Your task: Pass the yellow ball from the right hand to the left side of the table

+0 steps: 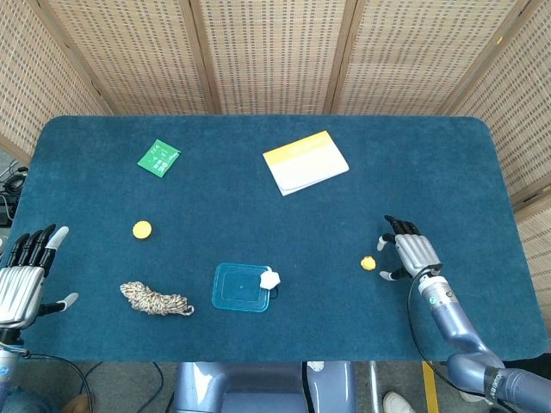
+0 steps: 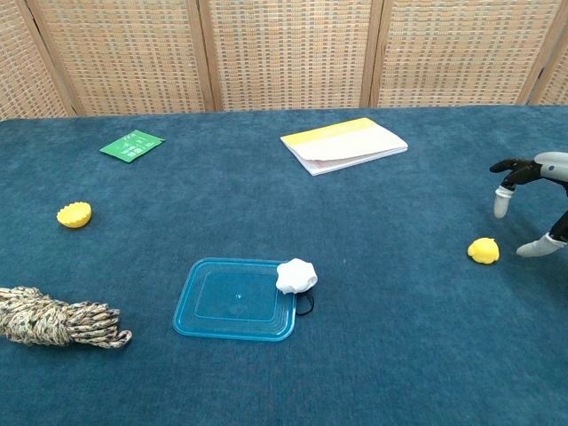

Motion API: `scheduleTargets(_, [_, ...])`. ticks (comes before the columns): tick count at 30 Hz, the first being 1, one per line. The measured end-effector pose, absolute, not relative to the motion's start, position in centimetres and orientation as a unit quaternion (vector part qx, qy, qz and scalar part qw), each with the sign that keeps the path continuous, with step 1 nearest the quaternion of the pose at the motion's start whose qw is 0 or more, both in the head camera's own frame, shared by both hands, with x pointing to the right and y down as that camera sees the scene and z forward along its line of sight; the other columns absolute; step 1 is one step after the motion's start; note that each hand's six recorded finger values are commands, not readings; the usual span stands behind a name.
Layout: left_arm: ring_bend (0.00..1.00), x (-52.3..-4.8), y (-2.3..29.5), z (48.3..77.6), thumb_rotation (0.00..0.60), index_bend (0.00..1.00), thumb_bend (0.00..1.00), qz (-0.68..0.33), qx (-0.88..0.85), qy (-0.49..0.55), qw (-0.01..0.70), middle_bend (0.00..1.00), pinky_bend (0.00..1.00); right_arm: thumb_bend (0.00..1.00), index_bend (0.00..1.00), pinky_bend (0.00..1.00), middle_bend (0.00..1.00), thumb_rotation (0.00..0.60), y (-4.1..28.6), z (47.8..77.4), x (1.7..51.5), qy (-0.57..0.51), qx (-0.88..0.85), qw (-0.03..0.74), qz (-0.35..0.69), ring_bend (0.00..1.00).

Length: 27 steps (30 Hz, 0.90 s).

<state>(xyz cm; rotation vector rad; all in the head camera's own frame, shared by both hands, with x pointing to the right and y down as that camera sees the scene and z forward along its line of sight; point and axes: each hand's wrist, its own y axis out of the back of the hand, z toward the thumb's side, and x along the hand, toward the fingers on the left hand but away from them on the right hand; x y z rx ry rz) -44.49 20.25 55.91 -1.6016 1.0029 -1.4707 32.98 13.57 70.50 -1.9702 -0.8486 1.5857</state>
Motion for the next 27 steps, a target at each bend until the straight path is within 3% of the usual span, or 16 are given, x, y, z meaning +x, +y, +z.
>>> scheduleTargets(17, [0.0, -44.5, 20.0, 56.5, 0.6, 0.0, 0.05, -0.58, -0.623, 0.383, 0.36, 0.0, 0.0, 0.18, 0.44, 0.0, 0.0, 0.6, 13.6, 72.8, 31.6, -0.295, -0.722, 0.218, 0.587, 0.0])
scheduleTargets(27, [0.0, -44.5, 19.8, 56.7, 0.6, 0.0, 0.05, -0.583, -0.622, 0.383, 0.357, 0.0, 0.0, 0.27, 0.53, 0.0, 0.0, 0.6, 13.8, 73.9, 31.2, -0.284, -0.72, 0.212, 0.596, 0.0])
